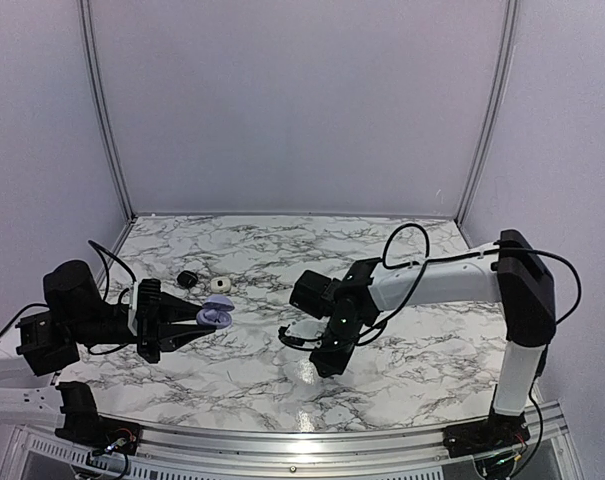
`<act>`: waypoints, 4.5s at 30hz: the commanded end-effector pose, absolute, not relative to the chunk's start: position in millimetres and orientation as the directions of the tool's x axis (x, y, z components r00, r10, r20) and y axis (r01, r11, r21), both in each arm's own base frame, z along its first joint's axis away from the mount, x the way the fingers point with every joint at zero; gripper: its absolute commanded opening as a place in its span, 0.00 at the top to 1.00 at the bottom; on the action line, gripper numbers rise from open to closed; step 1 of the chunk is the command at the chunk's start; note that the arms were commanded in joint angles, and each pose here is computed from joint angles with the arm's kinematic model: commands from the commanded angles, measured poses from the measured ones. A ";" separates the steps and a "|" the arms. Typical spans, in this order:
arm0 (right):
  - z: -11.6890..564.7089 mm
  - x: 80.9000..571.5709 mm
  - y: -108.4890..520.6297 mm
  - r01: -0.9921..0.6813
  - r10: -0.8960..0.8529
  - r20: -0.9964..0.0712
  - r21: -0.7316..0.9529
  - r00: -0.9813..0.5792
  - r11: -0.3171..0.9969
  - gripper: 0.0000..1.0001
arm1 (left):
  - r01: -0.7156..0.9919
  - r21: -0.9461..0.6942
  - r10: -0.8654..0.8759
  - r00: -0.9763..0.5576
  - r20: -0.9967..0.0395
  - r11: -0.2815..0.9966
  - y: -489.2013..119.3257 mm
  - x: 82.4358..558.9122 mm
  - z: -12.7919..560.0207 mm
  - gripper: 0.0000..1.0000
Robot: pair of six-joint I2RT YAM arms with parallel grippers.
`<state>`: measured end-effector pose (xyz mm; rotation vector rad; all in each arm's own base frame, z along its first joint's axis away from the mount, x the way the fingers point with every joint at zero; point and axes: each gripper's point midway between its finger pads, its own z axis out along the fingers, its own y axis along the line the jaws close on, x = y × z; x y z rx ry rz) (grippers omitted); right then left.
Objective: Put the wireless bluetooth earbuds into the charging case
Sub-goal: Place the right earbud at the center of the board, then pick up the right earbud from the center of the board, then insert the right earbud into the right side groove of the charging case.
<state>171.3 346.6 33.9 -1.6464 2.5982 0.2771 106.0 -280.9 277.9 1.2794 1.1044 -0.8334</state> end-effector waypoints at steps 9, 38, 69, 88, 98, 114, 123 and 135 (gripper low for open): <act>36.1 122.7 314.5 -0.870 -0.876 -0.025 0.139 -0.481 0.474 0.97 | 0.939 0.315 0.074 0.307 -0.949 0.142 -283.7 106.1 285.4 1.00; 25.7 109.0 298.6 -0.887 -0.884 0.175 0.091 -0.434 0.453 0.69 | 0.931 0.337 0.078 0.329 -0.941 0.139 -281.8 104.7 281.2 1.00; 264.0 240.8 408.7 -0.872 -0.492 -0.764 0.183 -0.416 0.453 0.90 | 0.900 0.330 0.000 0.344 -0.939 0.285 -277.1 123.8 306.9 1.00; 437.5 199.0 418.9 -0.936 0.176 -0.920 0.353 -0.349 -0.014 0.91 | 0.768 0.304 -0.170 0.469 -0.867 0.564 -265.5 162.8 359.3 1.00; 438.7 173.7 448.5 -0.919 0.178 -0.902 0.375 -0.393 -0.126 0.91 | 0.740 0.309 -0.173 0.495 -0.851 0.598 -264.9 168.5 366.7 1.00; 439.4 158.3 474.0 -0.900 0.157 -0.895 0.385 -0.418 -0.203 0.91 | 0.745 0.319 -0.182 0.504 -0.844 0.586 -268.5 167.0 364.3 1.00; 431.1 154.8 484.6 -0.888 0.126 -0.892 0.400 -0.434 -0.228 0.90 | 0.747 0.315 -0.190 0.504 -0.843 0.585 -268.4 166.5 366.4 1.00; 421.9 160.9 493.6 -0.883 0.111 -0.887 0.420 -0.448 -0.211 0.90 | 0.748 0.322 -0.193 0.510 -0.838 0.580 -269.5 165.3 368.1 1.00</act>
